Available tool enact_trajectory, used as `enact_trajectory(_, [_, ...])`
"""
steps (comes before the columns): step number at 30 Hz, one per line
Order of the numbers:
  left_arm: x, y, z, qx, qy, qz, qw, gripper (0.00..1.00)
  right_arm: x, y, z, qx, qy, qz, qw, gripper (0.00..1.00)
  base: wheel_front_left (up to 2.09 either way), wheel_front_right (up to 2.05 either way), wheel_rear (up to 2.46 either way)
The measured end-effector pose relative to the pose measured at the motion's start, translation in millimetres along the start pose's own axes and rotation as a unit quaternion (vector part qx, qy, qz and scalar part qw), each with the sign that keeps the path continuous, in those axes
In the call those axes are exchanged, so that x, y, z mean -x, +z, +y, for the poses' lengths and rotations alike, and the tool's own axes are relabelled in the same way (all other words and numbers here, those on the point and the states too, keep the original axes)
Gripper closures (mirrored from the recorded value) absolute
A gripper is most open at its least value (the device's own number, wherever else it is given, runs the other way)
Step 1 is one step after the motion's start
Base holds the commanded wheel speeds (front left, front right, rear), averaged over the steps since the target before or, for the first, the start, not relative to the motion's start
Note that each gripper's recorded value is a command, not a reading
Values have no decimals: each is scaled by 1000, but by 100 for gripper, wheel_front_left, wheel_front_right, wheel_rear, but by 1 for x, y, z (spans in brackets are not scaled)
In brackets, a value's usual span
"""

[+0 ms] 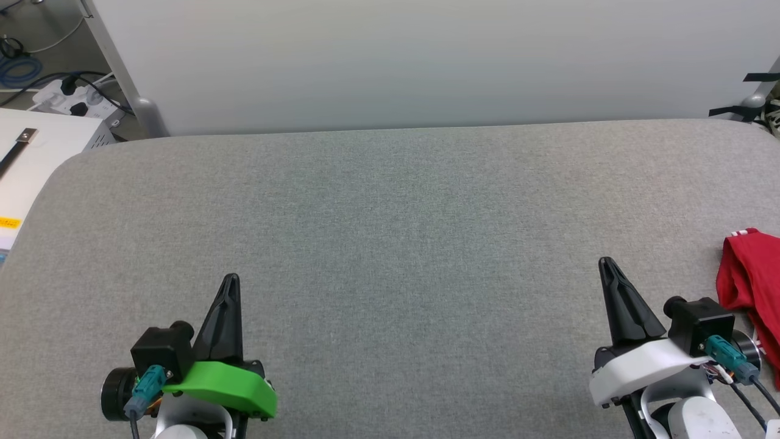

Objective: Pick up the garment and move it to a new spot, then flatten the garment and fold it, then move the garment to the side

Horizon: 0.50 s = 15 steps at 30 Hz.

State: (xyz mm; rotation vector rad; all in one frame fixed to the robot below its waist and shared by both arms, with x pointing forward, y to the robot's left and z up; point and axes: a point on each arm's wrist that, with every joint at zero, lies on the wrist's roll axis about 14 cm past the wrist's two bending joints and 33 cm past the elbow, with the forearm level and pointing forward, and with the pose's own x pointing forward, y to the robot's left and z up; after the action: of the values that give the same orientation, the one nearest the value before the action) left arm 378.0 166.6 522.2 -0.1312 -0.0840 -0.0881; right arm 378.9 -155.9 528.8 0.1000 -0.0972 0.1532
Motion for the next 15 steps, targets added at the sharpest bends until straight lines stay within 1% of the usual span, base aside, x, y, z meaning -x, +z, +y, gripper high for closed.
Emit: enact_trajectory(15, [1, 1, 1, -15, 5, 7, 1000, 100, 2, -1, 0, 7, -1, 9, 1000, 100, 0, 0, 0])
